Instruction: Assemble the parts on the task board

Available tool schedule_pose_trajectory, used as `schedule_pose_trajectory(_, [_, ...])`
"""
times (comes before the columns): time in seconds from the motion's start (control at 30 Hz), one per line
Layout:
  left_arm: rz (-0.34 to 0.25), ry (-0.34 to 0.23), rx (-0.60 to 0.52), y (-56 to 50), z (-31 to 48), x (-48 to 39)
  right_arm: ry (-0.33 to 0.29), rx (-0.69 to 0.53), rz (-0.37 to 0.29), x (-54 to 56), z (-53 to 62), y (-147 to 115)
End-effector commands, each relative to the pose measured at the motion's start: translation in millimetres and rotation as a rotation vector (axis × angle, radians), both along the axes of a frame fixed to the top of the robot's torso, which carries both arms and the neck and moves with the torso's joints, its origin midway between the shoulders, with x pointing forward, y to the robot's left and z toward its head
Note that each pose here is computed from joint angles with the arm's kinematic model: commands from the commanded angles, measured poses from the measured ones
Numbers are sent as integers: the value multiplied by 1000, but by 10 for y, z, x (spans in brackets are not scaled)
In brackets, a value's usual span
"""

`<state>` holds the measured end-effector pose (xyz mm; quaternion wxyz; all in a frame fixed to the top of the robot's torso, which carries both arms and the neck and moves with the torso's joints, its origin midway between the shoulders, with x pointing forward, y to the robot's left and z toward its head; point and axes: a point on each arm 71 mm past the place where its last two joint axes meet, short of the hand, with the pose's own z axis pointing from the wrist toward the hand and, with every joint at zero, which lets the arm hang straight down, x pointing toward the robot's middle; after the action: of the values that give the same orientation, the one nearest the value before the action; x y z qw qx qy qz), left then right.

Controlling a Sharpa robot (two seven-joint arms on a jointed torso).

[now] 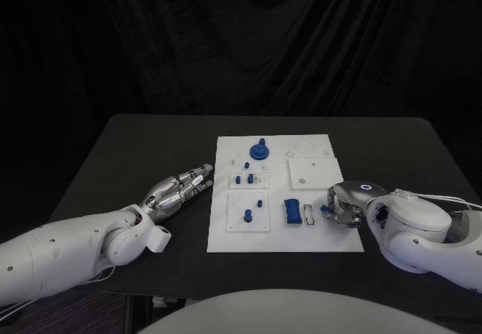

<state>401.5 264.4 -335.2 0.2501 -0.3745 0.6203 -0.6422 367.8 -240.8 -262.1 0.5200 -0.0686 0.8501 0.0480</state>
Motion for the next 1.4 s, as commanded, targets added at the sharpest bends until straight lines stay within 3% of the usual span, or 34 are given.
schedule_pose_trajectory(0.03, [0, -47, -53, -13, 46, -2, 47, -109, -11, -27, -97, -82])
schedule_pose_trajectory(0.4, [-7, -41, -55, -28, 39, -2, 64, -130, -11, 4, -152, -115])
schedule_pose_trajectory(0.7, [-6, -40, -54, -22, 35, -3, 76, -31, -49, 1, -189, -149])
schedule_pose_trajectory(1.0, [-5, -39, -53, -17, 30, -2, 159, 205, -186, -19, -221, -251])
schedule_pose_trajectory(1.13, [-4, -40, -54, -14, 30, -4, 169, 304, -240, -33, -204, -283])
schedule_pose_trajectory(1.4, [-5, -41, -56, -19, 27, -5, 169, 504, -360, -11, -60, -312])
